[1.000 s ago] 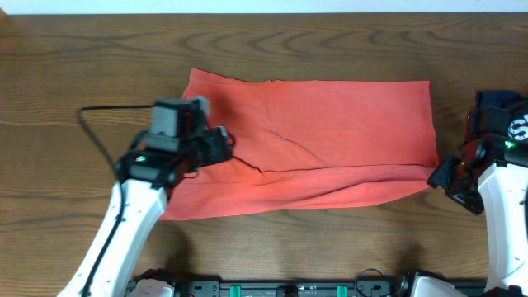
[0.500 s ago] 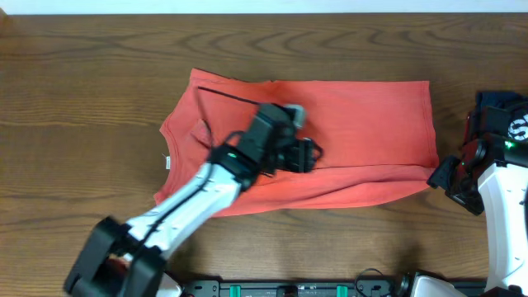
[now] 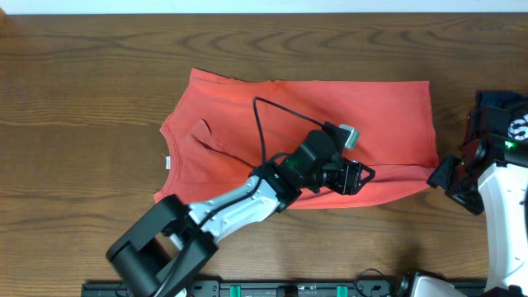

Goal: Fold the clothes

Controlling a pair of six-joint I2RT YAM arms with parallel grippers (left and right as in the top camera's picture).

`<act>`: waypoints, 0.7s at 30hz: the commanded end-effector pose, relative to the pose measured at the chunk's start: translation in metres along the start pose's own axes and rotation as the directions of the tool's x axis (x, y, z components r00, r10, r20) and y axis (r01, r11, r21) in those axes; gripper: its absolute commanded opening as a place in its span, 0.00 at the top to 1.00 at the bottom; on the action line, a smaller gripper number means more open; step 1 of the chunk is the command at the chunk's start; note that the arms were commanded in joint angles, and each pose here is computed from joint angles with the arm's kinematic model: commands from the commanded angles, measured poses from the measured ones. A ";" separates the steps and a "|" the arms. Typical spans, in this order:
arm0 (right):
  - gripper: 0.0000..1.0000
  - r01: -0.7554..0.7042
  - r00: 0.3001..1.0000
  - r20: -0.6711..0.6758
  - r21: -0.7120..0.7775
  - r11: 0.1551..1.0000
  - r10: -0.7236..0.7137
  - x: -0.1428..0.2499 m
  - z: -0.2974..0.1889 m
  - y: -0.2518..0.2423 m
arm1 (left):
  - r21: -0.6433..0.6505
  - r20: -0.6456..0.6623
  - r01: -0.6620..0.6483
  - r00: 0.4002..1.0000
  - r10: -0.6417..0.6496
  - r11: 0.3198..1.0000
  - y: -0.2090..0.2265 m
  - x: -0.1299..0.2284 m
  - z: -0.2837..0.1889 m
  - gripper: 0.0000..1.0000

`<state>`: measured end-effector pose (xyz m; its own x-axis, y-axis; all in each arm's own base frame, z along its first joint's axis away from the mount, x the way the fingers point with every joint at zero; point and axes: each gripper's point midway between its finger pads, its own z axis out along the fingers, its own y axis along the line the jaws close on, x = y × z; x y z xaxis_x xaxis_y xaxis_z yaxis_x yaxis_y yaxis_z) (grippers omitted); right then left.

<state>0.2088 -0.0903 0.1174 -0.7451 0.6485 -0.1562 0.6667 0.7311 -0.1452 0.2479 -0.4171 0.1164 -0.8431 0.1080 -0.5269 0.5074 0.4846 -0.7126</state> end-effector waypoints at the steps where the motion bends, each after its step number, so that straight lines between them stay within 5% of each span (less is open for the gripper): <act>1: 0.34 -0.036 0.999 0.018 0.000 0.999 0.036 -0.005 -0.004 -0.004 | -0.005 -0.006 0.097 0.995 -0.097 0.995 0.008 0.002 0.011 0.39; 21: 0.35 -0.035 0.999 0.010 -0.016 0.999 0.035 -0.004 -0.004 -0.002 | 0.213 -0.214 0.138 0.973 -0.092 0.967 -0.018 0.026 0.040 0.40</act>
<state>0.2096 -0.0887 0.1171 -0.7449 0.6494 -0.1529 0.6667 0.7330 -0.1351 0.2280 -0.4437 0.0776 -0.9220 0.1938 -0.3353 0.3859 0.3888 -0.8366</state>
